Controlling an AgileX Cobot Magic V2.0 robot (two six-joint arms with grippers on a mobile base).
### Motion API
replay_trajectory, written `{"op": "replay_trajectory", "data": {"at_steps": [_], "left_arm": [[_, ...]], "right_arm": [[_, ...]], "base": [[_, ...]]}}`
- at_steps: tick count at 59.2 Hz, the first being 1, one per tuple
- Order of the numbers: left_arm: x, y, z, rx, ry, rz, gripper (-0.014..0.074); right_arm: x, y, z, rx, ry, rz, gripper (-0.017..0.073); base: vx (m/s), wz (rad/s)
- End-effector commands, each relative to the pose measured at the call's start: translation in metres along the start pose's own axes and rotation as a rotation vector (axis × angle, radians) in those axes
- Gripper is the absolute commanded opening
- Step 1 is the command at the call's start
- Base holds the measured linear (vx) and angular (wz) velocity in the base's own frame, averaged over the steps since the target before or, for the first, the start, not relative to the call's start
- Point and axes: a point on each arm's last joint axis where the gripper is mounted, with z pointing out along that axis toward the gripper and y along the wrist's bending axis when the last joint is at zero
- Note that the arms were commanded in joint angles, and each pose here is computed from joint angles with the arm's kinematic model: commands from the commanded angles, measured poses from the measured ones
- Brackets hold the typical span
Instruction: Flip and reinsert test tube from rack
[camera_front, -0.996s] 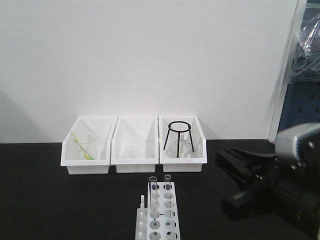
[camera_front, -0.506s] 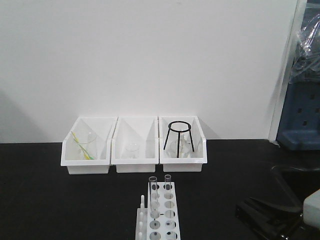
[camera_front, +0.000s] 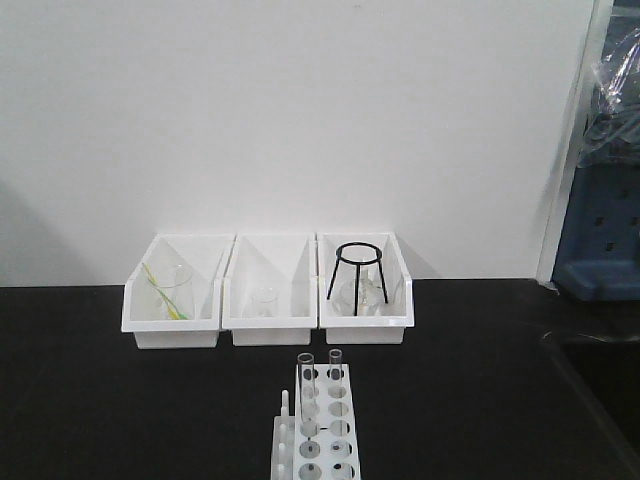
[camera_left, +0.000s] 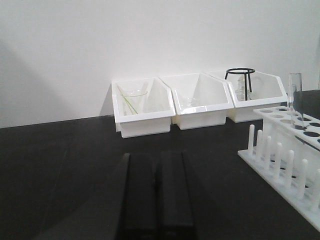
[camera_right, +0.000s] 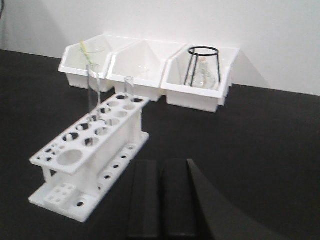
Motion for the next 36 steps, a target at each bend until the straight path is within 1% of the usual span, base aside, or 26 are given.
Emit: {"op": "replay_trajectory", "data": {"at_steps": [1,10,16,23,28,36], "left_arm": [[-0.010,0.000,-0.001,-0.002,-0.095,-0.002,-0.0006],[-0.010,0.000,-0.001,-0.002,-0.095,-0.002,-0.0006],[-0.010,0.000,-0.001,-0.002,-0.095,-0.002,-0.0006],[-0.010,0.000,-0.001,-0.002,-0.095,-0.002,-0.0006],[-0.010,0.000,-0.001,-0.002,-0.095,-0.002,-0.0006],[-0.010,0.000,-0.001,-0.002,-0.095,-0.002,-0.0006]], "right_arm": [[0.002,-0.007,-0.010,0.072,-0.103,0.027,-0.0010],[0.025,-0.016,-0.024,0.208,-0.149,0.054,-0.0010],[0.034,-0.017,-0.032,0.265,-0.198,0.050,-0.0010],[0.039,-0.017,-0.040,0.298,-0.235,0.035,-0.0010],[0.038,-0.016,-0.045,0.302,-0.277,0.029,-0.0010],[0.037,-0.016,-0.045,0.300,-0.280,0.028,-0.0010]], "base": [[0.00,0.00],[0.00,0.00],[0.00,0.00],[0.00,0.00],[0.00,0.00],[0.00,0.00]]}}
